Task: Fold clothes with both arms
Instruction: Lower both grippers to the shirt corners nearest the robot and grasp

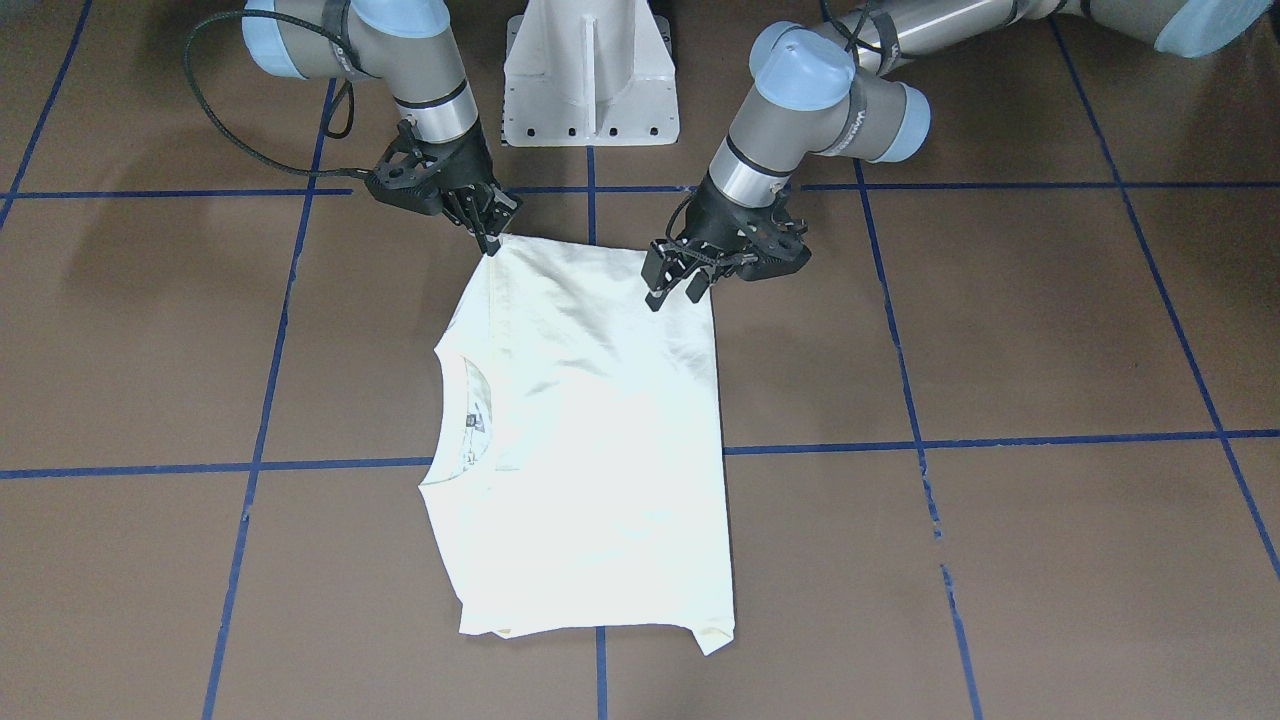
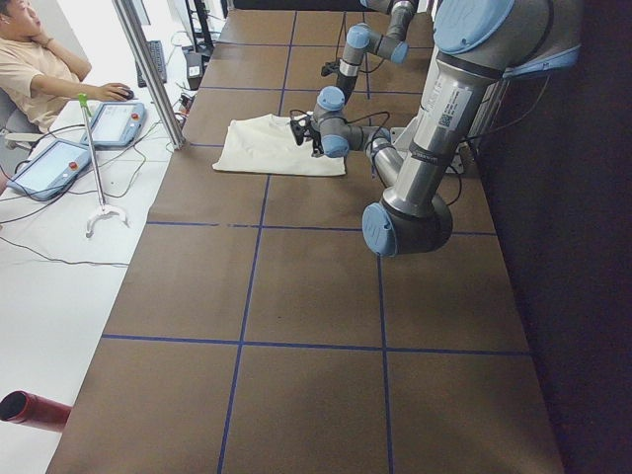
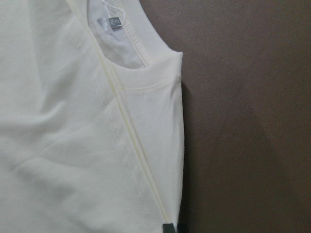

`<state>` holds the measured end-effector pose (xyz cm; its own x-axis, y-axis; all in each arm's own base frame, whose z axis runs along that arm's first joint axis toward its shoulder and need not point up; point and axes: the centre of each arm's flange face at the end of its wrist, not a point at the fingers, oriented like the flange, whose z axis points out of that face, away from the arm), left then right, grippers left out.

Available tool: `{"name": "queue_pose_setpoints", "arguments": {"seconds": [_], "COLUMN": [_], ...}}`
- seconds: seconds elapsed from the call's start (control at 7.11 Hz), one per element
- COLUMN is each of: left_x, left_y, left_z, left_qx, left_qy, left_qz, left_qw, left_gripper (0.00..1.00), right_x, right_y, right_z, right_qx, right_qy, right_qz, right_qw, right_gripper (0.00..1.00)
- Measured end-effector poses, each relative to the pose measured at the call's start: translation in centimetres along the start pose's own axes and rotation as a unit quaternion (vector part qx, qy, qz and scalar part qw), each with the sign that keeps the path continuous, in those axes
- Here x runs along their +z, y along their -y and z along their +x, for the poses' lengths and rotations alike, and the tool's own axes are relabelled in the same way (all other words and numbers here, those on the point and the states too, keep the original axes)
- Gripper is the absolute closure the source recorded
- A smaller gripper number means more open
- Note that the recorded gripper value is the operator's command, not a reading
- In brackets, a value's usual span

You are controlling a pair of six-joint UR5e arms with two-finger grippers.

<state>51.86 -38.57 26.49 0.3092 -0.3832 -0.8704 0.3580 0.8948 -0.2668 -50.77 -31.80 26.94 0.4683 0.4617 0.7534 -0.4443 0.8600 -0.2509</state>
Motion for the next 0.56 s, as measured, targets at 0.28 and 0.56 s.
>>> {"name": "queue_pose_setpoints", "arguments": {"seconds": [0.28, 0.56], "left_x": [1.3, 2.2], "left_y": [-3.9, -5.5], "left_z": [-3.9, -5.0], "left_qx": [-0.007, -0.008], "left_qy": [0.030, 0.042], "left_qz": [-0.008, -0.014], "left_qw": [0.9995, 0.9990], "left_gripper": [0.33, 0.35], "right_x": [0.2, 0.1], "right_y": [0.0, 0.0], "right_z": [0.1, 0.1], "right_qx": [-0.002, -0.002], "right_qy": [-0.002, -0.001], "right_qz": [0.000, 0.002], "right_qw": [1.0000, 1.0000], "right_gripper": [1.00, 1.00]}}
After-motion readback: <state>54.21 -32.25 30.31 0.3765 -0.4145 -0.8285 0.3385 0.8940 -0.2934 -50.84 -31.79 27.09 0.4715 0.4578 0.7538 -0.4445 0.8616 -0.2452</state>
